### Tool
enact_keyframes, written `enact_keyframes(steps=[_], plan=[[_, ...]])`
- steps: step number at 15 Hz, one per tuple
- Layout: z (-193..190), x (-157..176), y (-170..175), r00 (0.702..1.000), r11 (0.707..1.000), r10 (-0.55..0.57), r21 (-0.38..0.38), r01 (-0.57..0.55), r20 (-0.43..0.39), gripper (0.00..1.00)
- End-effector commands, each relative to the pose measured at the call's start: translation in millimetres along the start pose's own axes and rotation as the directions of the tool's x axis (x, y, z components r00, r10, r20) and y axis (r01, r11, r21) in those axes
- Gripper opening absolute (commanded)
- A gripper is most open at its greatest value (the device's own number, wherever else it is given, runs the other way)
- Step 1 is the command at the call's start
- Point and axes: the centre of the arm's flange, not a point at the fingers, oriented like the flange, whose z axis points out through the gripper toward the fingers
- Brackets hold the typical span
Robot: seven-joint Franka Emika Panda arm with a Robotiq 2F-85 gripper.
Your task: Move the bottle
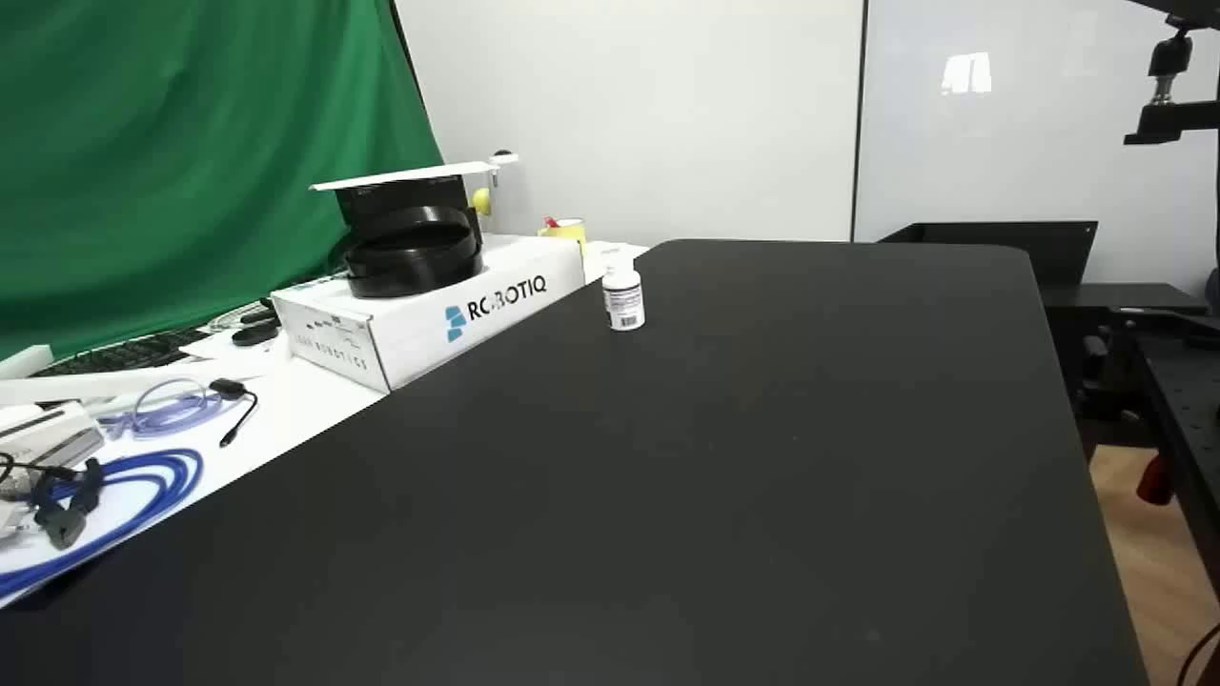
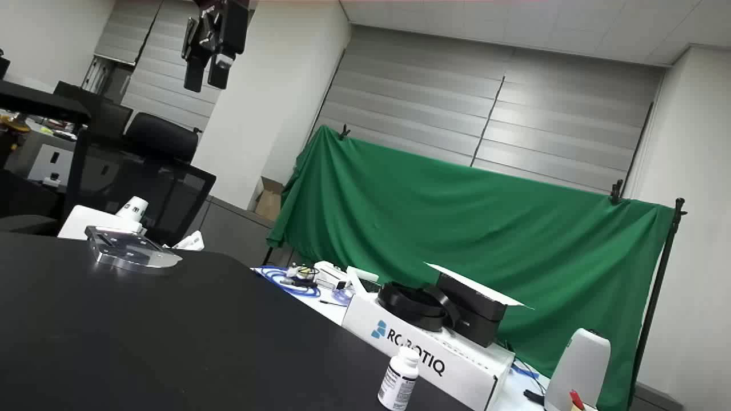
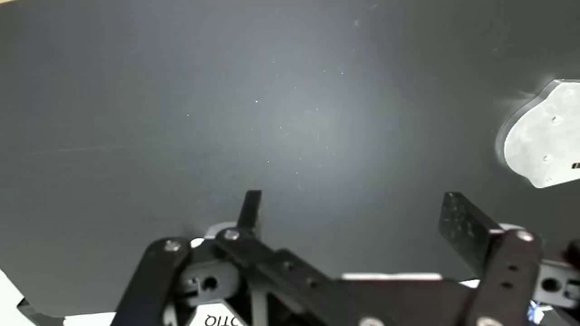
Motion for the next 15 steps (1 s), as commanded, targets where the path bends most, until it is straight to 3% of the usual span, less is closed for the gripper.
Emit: enact_keyframes(steps=[1,10,15], plan=[[0,0,0,1.0,1.0,0.0,0.0,0.0,0.0,1.0],[0,0,0,1.0,1.0,0.0,0.0,0.0,-0.001,1.0],[33,94,57,0.998,0.999,0.039,-0.014,-0.039,-0.041,1.0]])
